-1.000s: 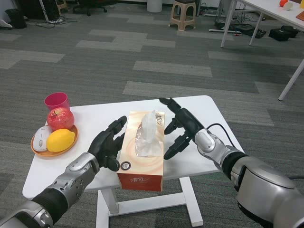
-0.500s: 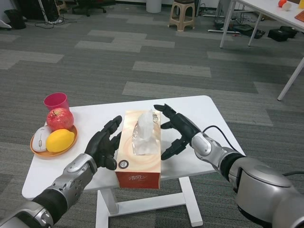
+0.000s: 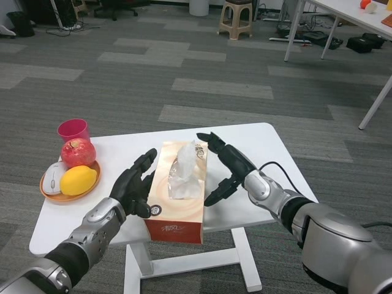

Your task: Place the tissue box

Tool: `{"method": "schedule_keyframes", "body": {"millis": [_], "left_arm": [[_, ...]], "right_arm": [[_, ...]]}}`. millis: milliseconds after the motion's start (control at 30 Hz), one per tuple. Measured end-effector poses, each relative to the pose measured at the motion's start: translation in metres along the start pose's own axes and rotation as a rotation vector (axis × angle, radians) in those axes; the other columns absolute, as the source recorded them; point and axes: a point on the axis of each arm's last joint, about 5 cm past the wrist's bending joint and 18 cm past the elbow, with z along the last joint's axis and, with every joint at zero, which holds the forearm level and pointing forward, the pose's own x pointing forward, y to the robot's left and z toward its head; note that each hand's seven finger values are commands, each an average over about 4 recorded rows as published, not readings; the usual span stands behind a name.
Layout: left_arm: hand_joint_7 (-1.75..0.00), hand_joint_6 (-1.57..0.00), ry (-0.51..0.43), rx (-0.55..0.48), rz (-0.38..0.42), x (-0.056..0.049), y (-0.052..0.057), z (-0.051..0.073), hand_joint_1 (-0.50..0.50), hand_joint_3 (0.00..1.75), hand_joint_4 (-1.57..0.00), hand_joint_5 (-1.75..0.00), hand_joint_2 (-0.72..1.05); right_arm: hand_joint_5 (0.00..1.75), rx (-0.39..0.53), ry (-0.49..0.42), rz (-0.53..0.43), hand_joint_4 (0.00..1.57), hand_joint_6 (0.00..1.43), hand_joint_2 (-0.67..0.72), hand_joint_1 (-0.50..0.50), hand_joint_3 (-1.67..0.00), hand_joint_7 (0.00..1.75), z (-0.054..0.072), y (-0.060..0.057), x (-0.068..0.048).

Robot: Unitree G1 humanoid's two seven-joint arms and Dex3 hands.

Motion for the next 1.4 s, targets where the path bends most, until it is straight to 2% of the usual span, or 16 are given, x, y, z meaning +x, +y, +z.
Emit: {"method": "schedule_keyframes", "body": {"millis": [233,867,1233,1400], "left_arm": [[0.0,0.0,-0.008,-0.014,0.012,-0.002,0.002,0.0,0.5,0.0,0.0,-0.31,-0.64],[0.0,0.0,-0.012,-0.042,0.03,-0.007,0.005,-0.004,0.5,0.0,0.0,-0.31,-0.64],[0.0,0.0,-0.048,-0.081,0.093,-0.014,0.016,-0.002,0.5,0.0,0.0,-0.31,-0.64],[0.0,0.0,-0.088,-0.1,0.124,-0.018,0.022,0.002,0.5,0.0,0.0,-0.31,-0.64]], "right_arm": [[0.0,0.041,0.011,-0.043,0.03,0.0,-0.29,-0.08,-0.16,0.31,-0.002,-0.004,-0.001],[0.0,0.091,0.039,-0.116,0.03,0.0,-0.29,-0.08,-0.16,0.28,-0.008,-0.014,-0.006],[0.0,0.146,0.105,-0.178,0.0,0.0,-0.29,-0.08,-0.16,0.28,-0.024,-0.018,-0.022],[0.0,0.192,0.12,-0.223,0.0,0.0,-0.29,-0.06,-0.16,0.21,-0.029,-0.021,-0.028]]}}
